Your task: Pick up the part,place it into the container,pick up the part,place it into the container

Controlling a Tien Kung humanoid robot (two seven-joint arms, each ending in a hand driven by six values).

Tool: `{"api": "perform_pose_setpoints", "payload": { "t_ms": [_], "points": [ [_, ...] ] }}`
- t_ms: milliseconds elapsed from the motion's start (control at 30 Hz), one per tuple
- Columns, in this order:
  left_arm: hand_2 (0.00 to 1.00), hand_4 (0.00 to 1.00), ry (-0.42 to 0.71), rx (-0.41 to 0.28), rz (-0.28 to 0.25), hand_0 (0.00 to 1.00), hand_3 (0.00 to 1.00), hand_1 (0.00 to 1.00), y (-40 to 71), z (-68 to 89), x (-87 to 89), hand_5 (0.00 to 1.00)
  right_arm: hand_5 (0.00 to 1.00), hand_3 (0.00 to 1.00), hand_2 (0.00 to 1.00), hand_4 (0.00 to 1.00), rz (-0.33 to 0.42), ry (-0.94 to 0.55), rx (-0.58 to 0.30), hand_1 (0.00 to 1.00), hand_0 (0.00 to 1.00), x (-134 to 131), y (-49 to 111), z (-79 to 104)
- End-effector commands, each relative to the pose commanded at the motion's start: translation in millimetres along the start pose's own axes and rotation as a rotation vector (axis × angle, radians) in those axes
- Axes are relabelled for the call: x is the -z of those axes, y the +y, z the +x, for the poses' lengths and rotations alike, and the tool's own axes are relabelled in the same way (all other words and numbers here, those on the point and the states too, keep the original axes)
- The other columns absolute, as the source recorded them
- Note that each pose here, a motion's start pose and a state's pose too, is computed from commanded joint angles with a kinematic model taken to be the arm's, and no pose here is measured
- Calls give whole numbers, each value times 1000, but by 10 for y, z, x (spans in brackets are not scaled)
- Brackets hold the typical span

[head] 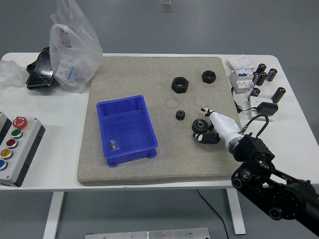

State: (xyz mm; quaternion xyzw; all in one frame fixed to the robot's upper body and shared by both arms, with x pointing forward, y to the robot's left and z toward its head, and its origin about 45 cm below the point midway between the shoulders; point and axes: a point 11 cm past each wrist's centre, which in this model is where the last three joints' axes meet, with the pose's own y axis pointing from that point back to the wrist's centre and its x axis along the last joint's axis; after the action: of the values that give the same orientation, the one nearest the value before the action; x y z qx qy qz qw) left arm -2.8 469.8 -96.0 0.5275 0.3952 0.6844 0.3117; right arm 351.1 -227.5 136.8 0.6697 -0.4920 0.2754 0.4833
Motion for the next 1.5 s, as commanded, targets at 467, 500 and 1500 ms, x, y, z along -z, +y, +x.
{"api": "perform_pose_setpoints", "payload": {
  "t_ms": [467,500,1500],
  "points": [
    [568,710,3,5,-4,615,630,590,3,-24,-19,251,131,476,426,549,-13,41,10,459,295,-44,-9,-35],
    [568,711,4,5,-4,615,630,590,3,-24,-19,253,153,413,399,525,-7,44,4,459,291,-36,-9,-25],
    [568,711,-11,5,17,614,630,590,6,-49,32,252,267,881,886,662,515,86,4,742,352,1579,202,72]
  ]
}}
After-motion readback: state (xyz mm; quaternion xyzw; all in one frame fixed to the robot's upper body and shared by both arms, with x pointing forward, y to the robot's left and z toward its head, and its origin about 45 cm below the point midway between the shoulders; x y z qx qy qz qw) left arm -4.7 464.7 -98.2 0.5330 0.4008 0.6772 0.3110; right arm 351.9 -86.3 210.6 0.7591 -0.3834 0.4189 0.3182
